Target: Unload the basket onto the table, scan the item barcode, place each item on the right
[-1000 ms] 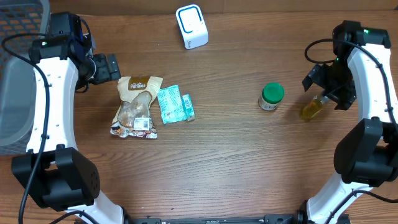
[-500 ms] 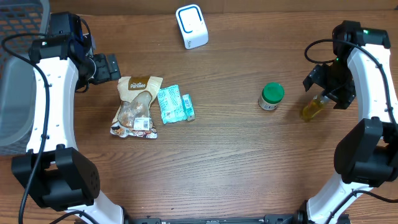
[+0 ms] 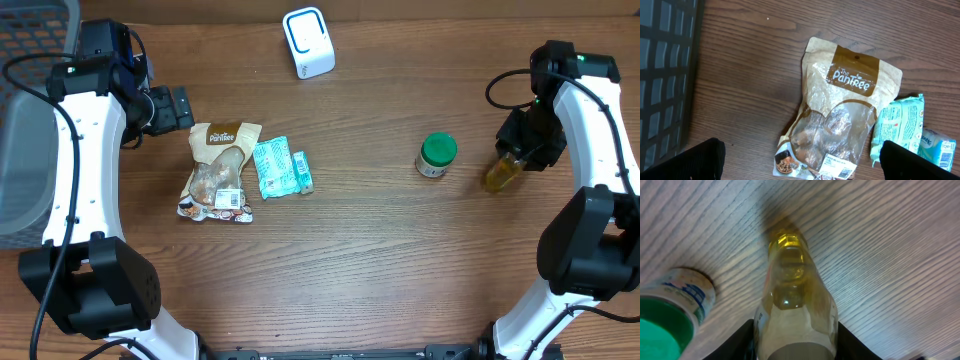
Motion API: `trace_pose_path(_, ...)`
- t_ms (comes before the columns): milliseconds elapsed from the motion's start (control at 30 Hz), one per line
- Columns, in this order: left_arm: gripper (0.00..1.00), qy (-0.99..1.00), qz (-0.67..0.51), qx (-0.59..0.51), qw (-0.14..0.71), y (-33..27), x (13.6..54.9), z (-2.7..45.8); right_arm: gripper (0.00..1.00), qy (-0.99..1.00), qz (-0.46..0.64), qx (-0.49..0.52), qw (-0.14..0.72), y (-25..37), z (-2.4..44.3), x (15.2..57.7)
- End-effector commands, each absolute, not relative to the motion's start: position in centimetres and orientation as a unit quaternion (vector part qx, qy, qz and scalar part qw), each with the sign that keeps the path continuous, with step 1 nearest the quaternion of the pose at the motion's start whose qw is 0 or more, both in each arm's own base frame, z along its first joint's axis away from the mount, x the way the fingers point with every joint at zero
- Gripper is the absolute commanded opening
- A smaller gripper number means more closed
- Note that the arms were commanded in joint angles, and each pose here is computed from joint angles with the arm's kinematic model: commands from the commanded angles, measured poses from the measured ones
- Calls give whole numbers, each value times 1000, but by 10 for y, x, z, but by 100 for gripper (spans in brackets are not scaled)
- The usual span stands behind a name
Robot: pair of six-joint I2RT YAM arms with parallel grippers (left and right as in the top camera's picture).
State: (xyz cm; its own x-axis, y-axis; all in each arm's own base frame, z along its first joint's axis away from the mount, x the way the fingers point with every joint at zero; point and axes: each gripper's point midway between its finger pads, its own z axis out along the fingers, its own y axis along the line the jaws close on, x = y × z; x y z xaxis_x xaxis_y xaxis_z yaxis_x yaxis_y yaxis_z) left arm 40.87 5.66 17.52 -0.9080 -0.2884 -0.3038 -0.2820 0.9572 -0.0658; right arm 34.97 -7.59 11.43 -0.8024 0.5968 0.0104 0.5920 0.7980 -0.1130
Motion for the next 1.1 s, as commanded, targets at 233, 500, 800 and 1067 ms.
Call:
trace_pose_path(233, 99, 972, -13, -148, 180, 55, 412, 192, 46, -967, 75, -244, 11, -85, 118, 352)
trace_pose_path(500, 100, 972, -13, -148, 180, 55, 412, 192, 94, -965, 70, -246, -55, -89, 161, 380)
trace_pose_path(800, 99, 972, -13, -148, 180, 55, 412, 192, 81, -963, -107, -126, -211, -9, 284, 428)
trace_pose_path(1067, 99, 972, -13, -148, 180, 55, 412, 192, 78, -974, -165, 4, -158, 108, 266, 410)
